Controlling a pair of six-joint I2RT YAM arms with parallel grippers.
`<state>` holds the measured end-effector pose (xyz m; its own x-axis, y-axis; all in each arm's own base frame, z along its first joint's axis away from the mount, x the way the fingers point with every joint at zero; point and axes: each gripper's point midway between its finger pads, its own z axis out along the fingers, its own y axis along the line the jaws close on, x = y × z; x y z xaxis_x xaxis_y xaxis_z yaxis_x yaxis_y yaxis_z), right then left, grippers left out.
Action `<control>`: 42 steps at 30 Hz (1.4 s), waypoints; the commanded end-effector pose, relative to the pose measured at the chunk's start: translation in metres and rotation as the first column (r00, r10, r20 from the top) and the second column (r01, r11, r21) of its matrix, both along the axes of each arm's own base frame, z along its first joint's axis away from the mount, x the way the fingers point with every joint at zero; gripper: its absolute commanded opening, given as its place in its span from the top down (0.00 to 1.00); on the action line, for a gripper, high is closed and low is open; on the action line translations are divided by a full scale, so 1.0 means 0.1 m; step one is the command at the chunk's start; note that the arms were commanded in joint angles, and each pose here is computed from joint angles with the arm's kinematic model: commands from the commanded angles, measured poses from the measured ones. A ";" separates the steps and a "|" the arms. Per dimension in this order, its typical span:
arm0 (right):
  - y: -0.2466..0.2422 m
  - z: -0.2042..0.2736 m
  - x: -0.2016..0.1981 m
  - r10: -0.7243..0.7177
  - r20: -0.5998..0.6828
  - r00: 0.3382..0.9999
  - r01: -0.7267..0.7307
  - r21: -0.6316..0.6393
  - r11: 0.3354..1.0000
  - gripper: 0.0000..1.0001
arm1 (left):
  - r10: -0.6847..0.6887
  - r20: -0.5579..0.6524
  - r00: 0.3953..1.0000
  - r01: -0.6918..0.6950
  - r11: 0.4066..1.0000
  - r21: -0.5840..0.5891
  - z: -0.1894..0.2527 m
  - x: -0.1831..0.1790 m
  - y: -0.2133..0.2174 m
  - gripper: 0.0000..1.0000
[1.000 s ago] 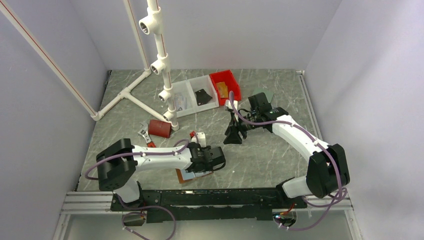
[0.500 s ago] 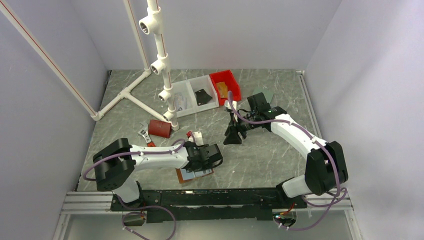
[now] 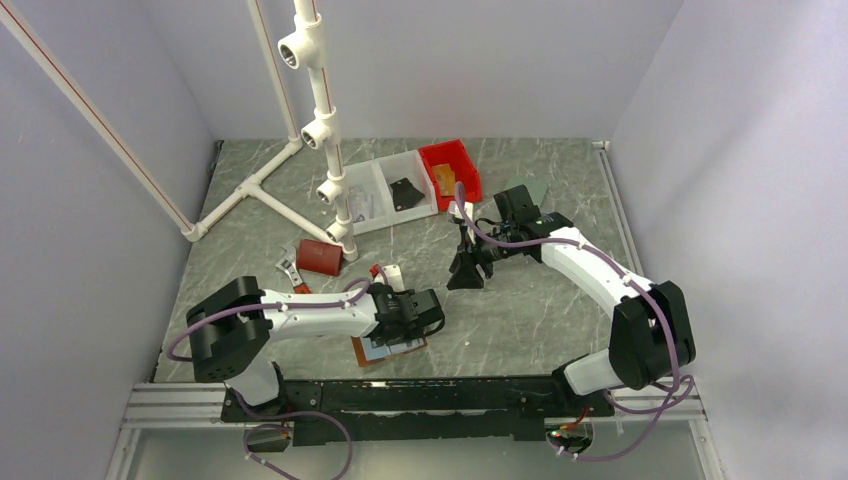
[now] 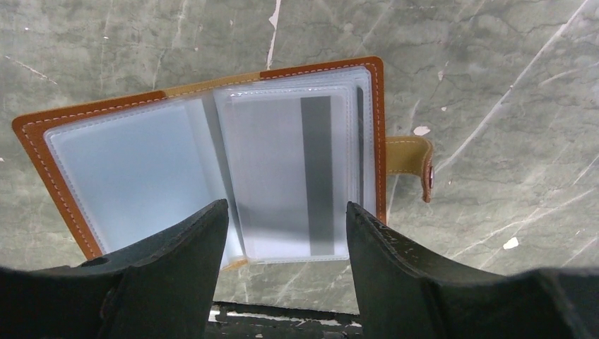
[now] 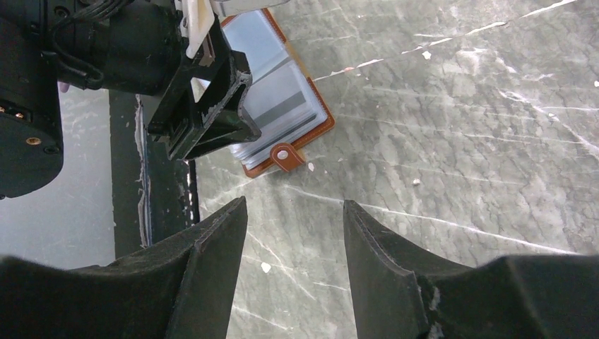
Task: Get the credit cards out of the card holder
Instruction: Remove the credit card from the card holder.
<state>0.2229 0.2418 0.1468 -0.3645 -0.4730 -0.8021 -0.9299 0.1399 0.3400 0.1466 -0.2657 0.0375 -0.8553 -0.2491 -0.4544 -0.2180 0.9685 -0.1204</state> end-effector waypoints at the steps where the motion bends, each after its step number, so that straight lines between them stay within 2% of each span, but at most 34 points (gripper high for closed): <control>1: 0.06 0.18 0.05 0.029 0.040 0.999 -0.031 0.050 0.998 0.45 | 0.019 -0.019 1.000 -0.019 1.000 0.011 -0.10 -0.02 0.03 0.33; 6: 0.06 0.17 0.05 0.030 0.038 0.999 -0.032 0.050 0.998 0.45 | 0.031 -0.026 0.999 -0.030 0.999 0.019 -0.13 -0.03 0.07 0.34; 15: 0.06 0.15 0.04 0.036 0.025 0.999 -0.037 0.047 0.998 0.46 | 0.035 -0.021 0.999 -0.035 0.999 0.019 -0.08 -0.04 0.13 0.45; 24: 0.07 0.14 0.02 0.042 0.014 0.999 -0.042 0.046 0.998 0.46 | 0.005 0.005 1.000 -0.005 0.995 -0.103 0.02 -0.06 0.09 0.58; 28: 0.07 0.13 0.02 0.043 0.011 0.999 -0.043 0.045 0.998 0.46 | 0.002 0.005 1.000 -0.001 0.989 -0.150 -0.03 -0.07 0.11 0.59; 31: 0.07 0.12 0.02 0.043 0.005 0.999 -0.043 0.045 0.998 0.47 | -0.024 0.012 1.000 0.026 0.982 -0.186 -0.03 -0.07 0.08 0.56; 35: 0.08 0.09 0.01 0.051 -0.010 0.999 -0.051 0.037 0.998 0.47 | -0.064 0.037 0.997 0.071 0.973 -0.221 0.04 -0.04 -0.02 0.42; 39: 0.09 0.07 0.00 0.056 -0.014 0.998 -0.056 0.033 0.998 0.47 | -0.036 0.020 0.999 0.039 0.986 -0.162 0.02 0.00 0.01 0.35; 42: 0.09 0.07 0.00 0.056 -0.014 0.998 -0.056 0.032 0.998 0.47 | -0.009 -0.013 1.000 0.008 0.995 -0.095 -0.03 0.00 0.04 0.35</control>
<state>0.2181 0.2437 0.1367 -0.4028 -0.4918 -0.7719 -0.9098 0.1231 0.3964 0.1404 -0.2602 0.0325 -0.8660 -0.2831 -0.4123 -0.1808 0.9458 -0.2696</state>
